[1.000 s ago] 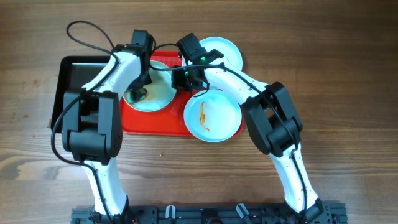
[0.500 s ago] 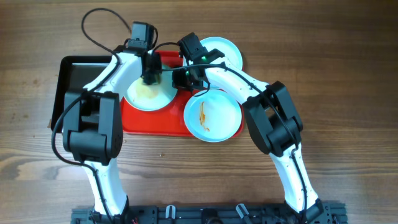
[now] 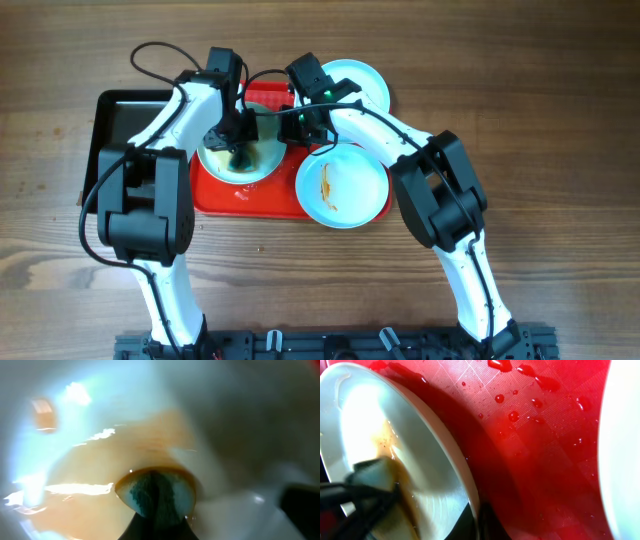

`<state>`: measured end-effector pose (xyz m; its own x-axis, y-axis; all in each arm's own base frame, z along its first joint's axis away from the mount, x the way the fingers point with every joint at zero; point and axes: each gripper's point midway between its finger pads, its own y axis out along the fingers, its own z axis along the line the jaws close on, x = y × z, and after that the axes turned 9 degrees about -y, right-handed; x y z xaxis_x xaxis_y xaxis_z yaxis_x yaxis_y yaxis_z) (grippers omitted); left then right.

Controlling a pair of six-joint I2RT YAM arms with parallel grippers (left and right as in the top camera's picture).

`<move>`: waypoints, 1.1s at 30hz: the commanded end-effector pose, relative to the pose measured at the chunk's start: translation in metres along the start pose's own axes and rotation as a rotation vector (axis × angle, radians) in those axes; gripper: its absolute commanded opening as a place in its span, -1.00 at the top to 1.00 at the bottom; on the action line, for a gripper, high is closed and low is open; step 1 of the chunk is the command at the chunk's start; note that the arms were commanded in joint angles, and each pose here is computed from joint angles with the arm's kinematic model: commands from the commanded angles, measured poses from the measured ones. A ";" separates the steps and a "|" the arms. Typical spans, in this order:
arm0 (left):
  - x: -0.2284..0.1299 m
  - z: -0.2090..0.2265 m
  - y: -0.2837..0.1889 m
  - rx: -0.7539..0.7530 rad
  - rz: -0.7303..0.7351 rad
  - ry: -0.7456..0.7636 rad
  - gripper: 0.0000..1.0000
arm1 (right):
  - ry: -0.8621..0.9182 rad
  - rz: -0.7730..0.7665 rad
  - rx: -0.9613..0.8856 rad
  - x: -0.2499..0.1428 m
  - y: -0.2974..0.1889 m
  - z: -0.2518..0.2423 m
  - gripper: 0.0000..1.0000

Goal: Clean dirty plates on tray and stack at the side
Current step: 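Scrub the left plate with the sponge while right gripper holds its rim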

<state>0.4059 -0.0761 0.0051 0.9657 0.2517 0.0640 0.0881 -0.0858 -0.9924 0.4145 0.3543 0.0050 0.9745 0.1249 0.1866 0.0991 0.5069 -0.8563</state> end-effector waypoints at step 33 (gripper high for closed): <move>0.001 -0.038 0.001 -0.329 0.061 0.029 0.92 | 0.008 0.026 0.018 -0.005 0.011 -0.001 0.91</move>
<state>0.4053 -0.1024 0.0101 0.9727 0.2319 -0.0027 0.0699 -0.3046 -0.9499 0.4119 0.3566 0.0057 0.9737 0.1361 0.1830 0.0880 0.5160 -0.8520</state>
